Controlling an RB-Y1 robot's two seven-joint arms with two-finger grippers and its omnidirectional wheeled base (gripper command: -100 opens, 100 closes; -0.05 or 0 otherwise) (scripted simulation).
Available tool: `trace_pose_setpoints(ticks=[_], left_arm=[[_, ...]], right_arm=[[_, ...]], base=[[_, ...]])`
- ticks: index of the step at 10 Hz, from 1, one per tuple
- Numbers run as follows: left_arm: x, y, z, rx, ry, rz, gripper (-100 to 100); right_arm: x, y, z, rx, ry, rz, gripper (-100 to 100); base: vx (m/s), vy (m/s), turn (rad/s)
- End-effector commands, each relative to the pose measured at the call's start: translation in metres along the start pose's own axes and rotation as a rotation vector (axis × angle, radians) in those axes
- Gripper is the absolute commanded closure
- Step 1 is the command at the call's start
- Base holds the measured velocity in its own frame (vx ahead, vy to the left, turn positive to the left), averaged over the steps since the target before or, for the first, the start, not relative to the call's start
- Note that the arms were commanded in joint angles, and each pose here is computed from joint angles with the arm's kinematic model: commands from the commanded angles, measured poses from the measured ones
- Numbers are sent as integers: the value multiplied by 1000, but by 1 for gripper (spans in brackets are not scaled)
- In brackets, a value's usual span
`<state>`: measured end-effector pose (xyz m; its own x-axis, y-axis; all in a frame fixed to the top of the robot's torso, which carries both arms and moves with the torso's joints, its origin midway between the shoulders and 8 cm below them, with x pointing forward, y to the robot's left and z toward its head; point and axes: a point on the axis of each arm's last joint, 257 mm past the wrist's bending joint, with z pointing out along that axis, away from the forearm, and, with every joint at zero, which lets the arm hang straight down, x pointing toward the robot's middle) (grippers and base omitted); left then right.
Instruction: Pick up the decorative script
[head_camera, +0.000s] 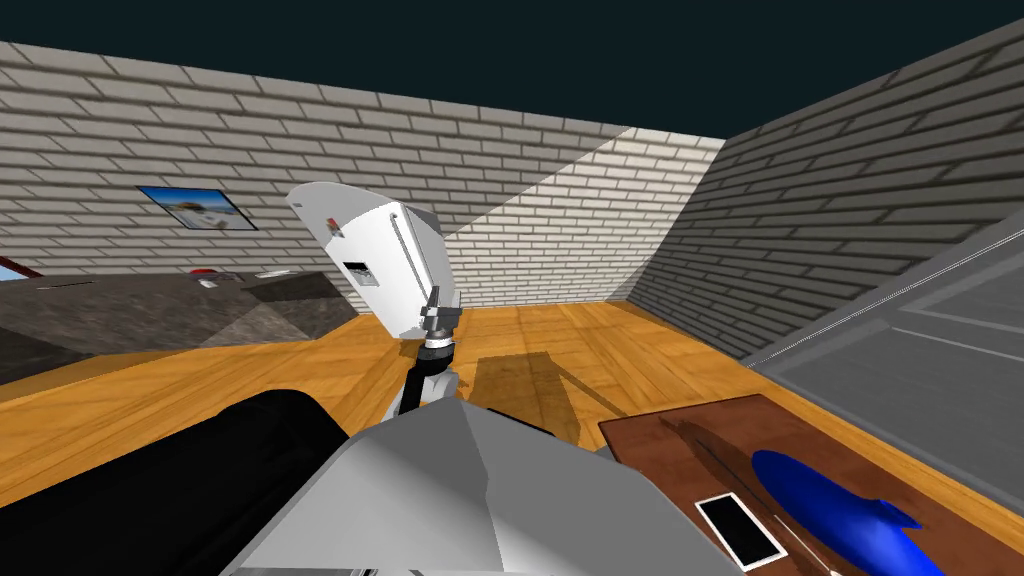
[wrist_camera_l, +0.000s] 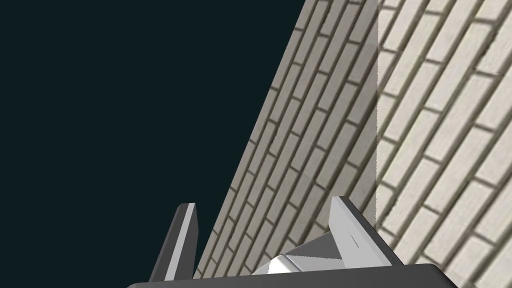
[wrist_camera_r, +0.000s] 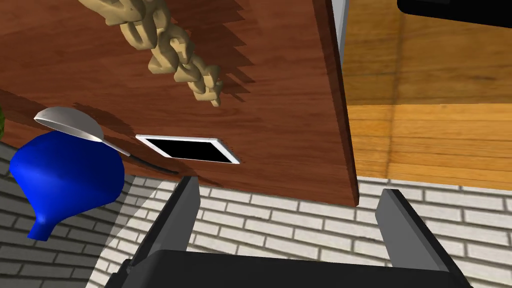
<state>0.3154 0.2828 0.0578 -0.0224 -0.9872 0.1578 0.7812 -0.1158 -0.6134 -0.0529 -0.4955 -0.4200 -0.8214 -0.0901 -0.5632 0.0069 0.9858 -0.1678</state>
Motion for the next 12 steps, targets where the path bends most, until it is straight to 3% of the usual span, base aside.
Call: trace_pose_setpoints(ticks=[1, 2, 3, 4, 6, 7, 10, 12], left_arm=[[0, 0, 0, 0, 0, 0, 0], [0, 0, 0, 0, 0, 0, 0], [0, 0, 0, 0, 0, 0, 0], [0, 0, 0, 0, 0, 0, 0], [0, 0, 0, 0, 0, 0, 0], [0, 0, 0, 0, 0, 0, 0], [0, 0, 0, 0, 0, 0, 0], [0, 0, 0, 0, 0, 0, 0]], right_arm=[[28, -1, -7, -4, 65, -14, -100], [33, 0, -8, -6, 77, -12, -100], [56, 2, -17, -10, 127, -9, -100], [58, 2, -17, -12, 135, -14, -100], [98, 10, -34, -27, 223, -1, -100], [101, 11, -35, -31, 235, -9, -100], [149, 31, -58, -68, 347, 15, -100], [161, 39, -64, -80, 374, 25, -100]], base=[[5, -60, 314], [10, -61, 160], [19, -57, 250], [9, -50, 165], [2, -81, 344], [-5, -86, 164], [-16, -78, 301], [-17, -57, 107]])
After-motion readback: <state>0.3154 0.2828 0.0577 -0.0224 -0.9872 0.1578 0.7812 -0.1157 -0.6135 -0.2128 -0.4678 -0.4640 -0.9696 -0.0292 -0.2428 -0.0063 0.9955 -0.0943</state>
